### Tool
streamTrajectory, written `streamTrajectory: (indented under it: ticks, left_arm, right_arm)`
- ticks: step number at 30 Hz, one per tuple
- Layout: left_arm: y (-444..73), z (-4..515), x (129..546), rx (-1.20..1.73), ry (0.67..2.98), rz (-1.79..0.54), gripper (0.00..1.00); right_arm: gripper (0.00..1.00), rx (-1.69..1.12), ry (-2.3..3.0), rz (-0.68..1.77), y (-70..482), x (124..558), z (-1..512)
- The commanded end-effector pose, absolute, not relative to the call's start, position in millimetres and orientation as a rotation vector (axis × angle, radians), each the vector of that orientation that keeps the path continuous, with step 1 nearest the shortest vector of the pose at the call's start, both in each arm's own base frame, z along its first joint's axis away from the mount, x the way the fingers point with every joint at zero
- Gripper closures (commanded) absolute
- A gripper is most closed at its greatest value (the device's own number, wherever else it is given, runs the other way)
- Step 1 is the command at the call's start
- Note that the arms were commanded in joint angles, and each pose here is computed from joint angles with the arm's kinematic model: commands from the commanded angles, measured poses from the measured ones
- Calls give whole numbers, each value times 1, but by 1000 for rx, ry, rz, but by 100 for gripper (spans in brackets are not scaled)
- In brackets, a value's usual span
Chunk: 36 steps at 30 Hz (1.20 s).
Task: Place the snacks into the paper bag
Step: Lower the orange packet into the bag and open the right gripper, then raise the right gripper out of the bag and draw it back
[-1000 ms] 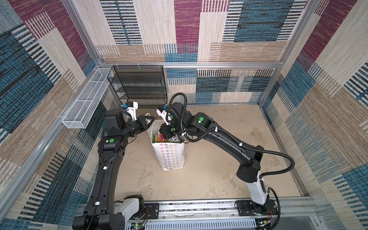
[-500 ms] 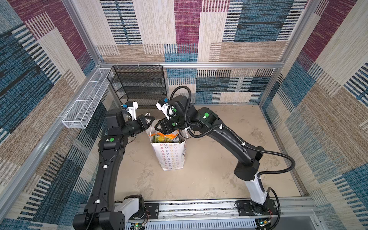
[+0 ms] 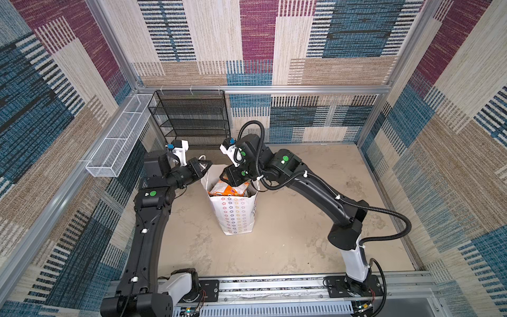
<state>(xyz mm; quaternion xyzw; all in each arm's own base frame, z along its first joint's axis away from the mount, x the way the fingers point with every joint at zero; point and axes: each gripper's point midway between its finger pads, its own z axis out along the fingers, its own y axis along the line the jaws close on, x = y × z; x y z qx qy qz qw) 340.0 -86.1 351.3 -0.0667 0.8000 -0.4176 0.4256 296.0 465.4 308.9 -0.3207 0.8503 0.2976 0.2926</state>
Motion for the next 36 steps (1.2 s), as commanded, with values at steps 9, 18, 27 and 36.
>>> streamTrajectory:
  ticks: [9,18,27,36]
  left_arm:
    - [-89,370,335,-120,1931,-1062,96]
    - [-88,369,336,-129,1934,-1055,96]
    - [-88,371,334,-126,1929,-1053,96]
    - [-89,372,333,-124,1926,-1059,96]
  right_arm:
    - [58,-874,2458,721,477,313,212]
    - [47,-853,2254,945,479,303,307]
    - [10,-715,1917,1000,404,281,473]
    - [3,-475,2033,821,322,314,428]
